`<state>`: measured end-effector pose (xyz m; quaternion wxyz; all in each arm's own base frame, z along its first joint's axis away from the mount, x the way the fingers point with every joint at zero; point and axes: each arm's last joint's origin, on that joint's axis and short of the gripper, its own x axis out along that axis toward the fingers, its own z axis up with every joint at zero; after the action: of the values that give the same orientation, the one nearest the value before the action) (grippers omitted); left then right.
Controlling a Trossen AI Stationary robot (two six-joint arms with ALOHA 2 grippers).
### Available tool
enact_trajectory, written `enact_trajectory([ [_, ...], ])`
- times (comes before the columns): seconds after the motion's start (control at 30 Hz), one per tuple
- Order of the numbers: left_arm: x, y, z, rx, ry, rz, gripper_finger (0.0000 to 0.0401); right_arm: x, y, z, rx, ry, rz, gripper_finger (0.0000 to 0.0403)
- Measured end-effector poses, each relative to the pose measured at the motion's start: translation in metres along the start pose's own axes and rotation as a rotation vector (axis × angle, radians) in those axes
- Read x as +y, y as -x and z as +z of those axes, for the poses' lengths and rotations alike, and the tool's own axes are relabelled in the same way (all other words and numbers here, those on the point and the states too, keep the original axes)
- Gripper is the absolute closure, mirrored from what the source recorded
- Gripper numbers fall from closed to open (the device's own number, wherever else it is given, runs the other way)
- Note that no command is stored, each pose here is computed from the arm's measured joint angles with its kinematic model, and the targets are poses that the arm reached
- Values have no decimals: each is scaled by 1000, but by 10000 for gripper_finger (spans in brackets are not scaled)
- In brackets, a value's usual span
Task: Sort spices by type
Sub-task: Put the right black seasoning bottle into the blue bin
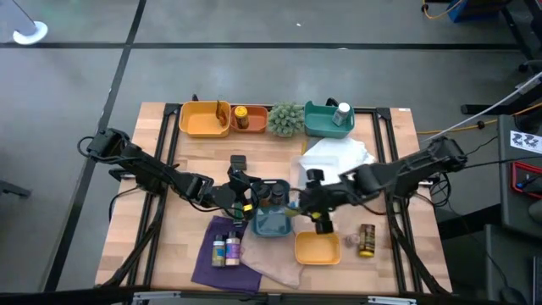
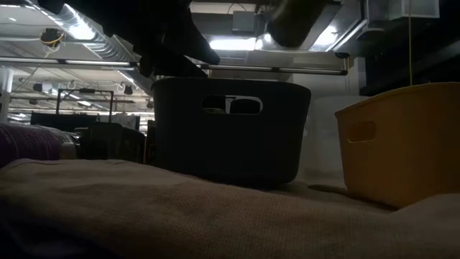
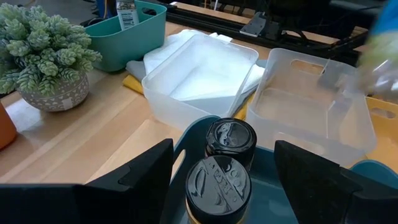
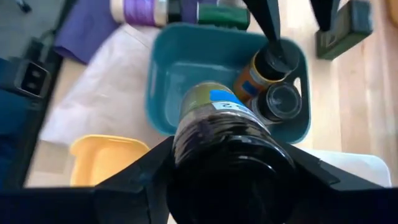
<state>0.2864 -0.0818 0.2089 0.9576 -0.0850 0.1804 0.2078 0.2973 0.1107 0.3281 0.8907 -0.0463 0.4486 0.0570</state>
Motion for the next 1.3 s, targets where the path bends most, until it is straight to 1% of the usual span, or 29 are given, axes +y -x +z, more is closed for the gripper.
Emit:
enact_trajectory([
  [0.27,0,0,0,2,-2,1,138,-23,-55,3,117,24,46,190],
  [0.37,0,0,0,2,-2,1,138,-25,-70,5,124,45,70,185],
  [0.53,0,0,0,3,-3,1,138,-30,-89,2,164,76,64,189],
  [1.0,0,0,-1,9,-6,4,138,-31,-126,-4,222,127,43,187],
  [1.3,1,0,-3,24,-18,11,138,-30,-130,-4,227,130,38,162],
])
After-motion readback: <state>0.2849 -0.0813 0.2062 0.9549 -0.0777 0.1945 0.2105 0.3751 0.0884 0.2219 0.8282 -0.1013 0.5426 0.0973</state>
